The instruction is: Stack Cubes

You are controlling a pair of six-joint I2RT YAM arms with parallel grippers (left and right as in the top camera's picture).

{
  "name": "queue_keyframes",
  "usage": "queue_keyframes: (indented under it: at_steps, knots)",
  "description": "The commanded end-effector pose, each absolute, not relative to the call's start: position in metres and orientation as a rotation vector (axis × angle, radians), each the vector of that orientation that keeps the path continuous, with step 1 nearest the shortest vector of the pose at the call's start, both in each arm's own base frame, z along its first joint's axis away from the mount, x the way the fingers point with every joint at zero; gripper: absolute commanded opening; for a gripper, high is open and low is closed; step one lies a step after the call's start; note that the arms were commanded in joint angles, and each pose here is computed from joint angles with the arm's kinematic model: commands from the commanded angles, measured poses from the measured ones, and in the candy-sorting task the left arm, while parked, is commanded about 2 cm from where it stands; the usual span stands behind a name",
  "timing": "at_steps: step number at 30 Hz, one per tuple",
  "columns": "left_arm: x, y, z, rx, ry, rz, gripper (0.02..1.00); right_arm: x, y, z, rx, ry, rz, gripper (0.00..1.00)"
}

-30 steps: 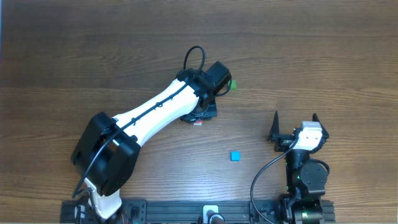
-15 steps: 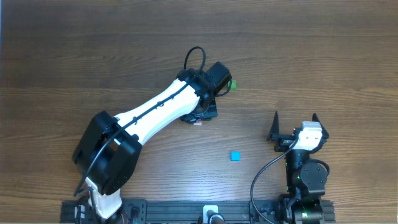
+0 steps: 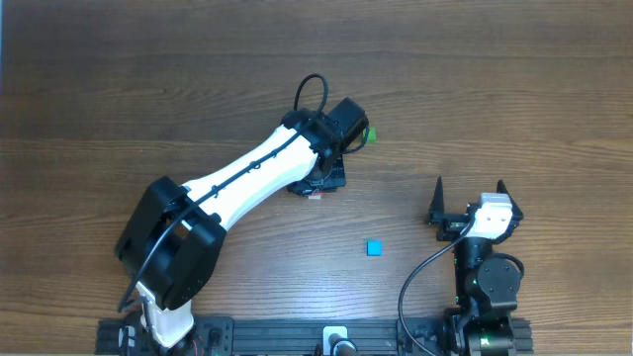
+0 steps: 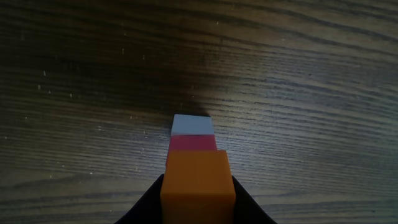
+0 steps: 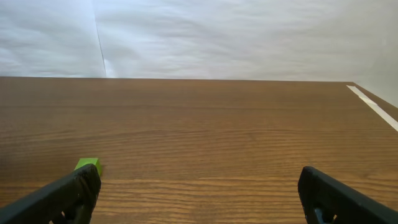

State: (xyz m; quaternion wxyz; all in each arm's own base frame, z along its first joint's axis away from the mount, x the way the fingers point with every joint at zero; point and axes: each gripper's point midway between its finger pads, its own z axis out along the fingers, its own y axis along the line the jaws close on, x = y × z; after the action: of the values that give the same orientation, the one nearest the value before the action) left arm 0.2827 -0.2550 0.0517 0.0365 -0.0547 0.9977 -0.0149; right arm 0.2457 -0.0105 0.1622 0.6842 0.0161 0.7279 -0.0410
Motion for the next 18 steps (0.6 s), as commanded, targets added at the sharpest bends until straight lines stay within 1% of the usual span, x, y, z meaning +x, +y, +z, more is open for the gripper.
queue_keyframes:
  at_steps: [1,11,18]
  knots:
    - [0.285,-0.258,0.051,-0.159,3.076,-0.062,0.062,0.246,-0.011,0.160,0.033,1.634,-0.092,0.991]
    - [0.288,-0.257,0.051,-0.166,3.066,-0.067,0.042,0.246,-0.011,0.160,0.033,1.634,-0.092,0.993]
    - [0.291,-0.256,0.062,-0.173,3.041,-0.094,0.045,0.246,-0.011,0.160,0.033,1.634,-0.092,0.993]
